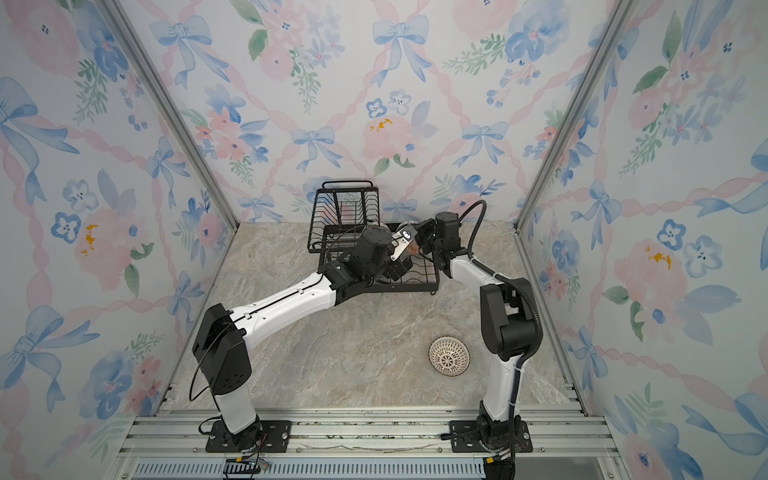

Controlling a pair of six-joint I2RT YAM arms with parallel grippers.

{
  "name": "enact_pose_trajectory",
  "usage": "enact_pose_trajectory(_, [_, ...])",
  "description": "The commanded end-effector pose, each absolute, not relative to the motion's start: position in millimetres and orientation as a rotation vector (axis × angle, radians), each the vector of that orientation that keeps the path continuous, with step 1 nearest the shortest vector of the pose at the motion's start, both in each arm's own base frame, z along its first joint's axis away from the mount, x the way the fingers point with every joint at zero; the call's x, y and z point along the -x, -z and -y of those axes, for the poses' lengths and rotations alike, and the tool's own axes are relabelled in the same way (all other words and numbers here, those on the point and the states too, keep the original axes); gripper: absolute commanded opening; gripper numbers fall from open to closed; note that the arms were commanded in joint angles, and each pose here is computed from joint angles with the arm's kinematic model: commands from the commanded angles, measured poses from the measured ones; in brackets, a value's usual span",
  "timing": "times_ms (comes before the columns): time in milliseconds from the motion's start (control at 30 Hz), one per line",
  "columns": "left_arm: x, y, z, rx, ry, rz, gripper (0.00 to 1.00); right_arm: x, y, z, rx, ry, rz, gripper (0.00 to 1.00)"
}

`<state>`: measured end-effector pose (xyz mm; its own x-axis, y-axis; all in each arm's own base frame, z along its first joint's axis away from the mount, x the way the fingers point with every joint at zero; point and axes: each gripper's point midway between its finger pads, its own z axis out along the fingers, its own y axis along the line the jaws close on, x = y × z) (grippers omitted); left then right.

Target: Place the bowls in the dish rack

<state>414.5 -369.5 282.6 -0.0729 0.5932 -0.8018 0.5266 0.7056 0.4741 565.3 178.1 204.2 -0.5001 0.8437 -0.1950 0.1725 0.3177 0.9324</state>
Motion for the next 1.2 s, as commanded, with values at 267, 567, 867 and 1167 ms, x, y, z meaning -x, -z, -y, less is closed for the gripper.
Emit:
enact_pose_trajectory(267, [-414.8,-276.8,367.5,-0.922,-0.131,-1.722,0.98,-589.2,-215.2,-183.5,-0.788,-1.281,-1.75,0.0])
enact_pose_trajectory(567, [-414.3,-268.4,366.2,-0.93,-0.14,-1.736,0.98,-595.0,-200.1,-196.0,-0.787,-1.296,-1.75,0.0])
enact_pose_trajectory(867, [-416.0,-263.5,359.5,-0.902,-0.134,-1.762,0.98,-600.5,-183.5,-203.2,-0.823,-1.316,-1.759,0.0])
enact_pose_trajectory(1167, [-415.8,-265.4,356.7,-0.9,-0.147,-1.766,0.98,-604.4,-176.9,-212.8,-0.816,-1.324,-1.765,0.0])
